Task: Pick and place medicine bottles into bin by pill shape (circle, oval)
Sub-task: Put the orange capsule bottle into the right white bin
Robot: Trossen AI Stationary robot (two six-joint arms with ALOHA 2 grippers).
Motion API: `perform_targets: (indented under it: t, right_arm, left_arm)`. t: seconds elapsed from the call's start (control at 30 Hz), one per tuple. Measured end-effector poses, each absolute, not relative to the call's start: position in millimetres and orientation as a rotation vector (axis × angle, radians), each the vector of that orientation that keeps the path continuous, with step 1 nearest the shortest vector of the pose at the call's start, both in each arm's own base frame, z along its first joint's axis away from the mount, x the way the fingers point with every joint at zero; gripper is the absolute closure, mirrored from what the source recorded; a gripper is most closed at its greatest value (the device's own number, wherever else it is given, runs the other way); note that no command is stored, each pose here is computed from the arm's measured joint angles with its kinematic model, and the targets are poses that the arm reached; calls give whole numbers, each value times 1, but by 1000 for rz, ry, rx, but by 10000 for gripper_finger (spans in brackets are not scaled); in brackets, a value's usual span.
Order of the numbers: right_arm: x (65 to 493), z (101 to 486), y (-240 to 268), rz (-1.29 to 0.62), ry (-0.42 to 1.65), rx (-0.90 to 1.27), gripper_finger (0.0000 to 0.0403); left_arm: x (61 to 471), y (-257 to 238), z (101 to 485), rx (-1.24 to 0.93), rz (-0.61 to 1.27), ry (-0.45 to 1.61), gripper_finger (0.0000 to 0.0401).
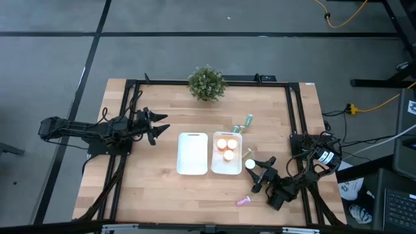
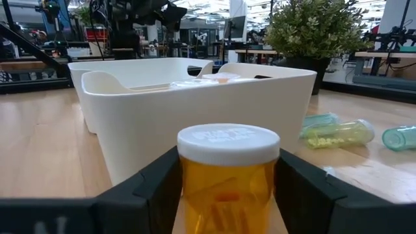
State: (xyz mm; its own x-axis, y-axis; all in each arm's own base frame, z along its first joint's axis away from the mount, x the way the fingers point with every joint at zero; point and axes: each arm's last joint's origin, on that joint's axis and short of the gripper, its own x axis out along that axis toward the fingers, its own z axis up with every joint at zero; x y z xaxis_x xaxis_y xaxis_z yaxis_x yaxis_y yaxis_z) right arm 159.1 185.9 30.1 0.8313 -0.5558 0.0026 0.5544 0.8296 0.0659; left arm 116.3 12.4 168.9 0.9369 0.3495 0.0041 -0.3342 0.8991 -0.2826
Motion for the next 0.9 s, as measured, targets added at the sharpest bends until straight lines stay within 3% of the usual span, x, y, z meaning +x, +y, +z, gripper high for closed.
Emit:
perform_targets:
  t: [0.9]
  right_arm:
    - [159, 30, 186, -590, -15, 67, 187]
  left_arm:
    - [116, 12, 169, -283, 354, -54, 146]
